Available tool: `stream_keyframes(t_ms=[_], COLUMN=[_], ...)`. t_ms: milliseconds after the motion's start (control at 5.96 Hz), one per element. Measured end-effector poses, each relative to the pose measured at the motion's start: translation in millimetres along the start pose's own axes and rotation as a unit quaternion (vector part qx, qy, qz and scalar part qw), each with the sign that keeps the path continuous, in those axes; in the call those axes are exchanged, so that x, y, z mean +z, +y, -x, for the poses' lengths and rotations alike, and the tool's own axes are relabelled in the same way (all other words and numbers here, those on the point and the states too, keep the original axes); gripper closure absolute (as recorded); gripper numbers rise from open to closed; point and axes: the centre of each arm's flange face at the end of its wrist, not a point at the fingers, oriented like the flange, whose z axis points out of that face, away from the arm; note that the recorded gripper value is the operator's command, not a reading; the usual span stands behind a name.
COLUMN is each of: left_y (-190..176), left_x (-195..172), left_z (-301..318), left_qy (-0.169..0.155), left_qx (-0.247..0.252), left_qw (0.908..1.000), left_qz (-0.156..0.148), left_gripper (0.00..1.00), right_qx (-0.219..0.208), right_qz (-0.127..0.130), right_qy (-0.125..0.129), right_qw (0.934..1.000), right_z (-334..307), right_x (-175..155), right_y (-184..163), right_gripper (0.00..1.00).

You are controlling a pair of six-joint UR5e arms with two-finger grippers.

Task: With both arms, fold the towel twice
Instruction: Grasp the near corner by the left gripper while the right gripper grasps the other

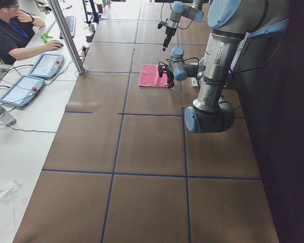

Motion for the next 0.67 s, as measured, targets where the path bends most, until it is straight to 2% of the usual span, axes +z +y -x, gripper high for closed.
stream_keyframes(t_ms=[336,672], left_y=[2.1,2.5], left_x=[1.0,1.6], left_z=[-0.2,0.0], left_qy=[0.0,-0.001], left_qx=[0.001,0.001], left_qw=[1.0,1.0], left_qz=[0.002,0.002], left_gripper=[0.58,0.59], right_qx=[0.001,0.001], right_qz=[0.001,0.001], right_qy=[-0.001,-0.001], right_qw=[1.0,1.0], right_z=[0.3,0.3], right_x=[-0.4,-1.0], right_y=[1.1,1.4], right_gripper=[0.16,0.16])
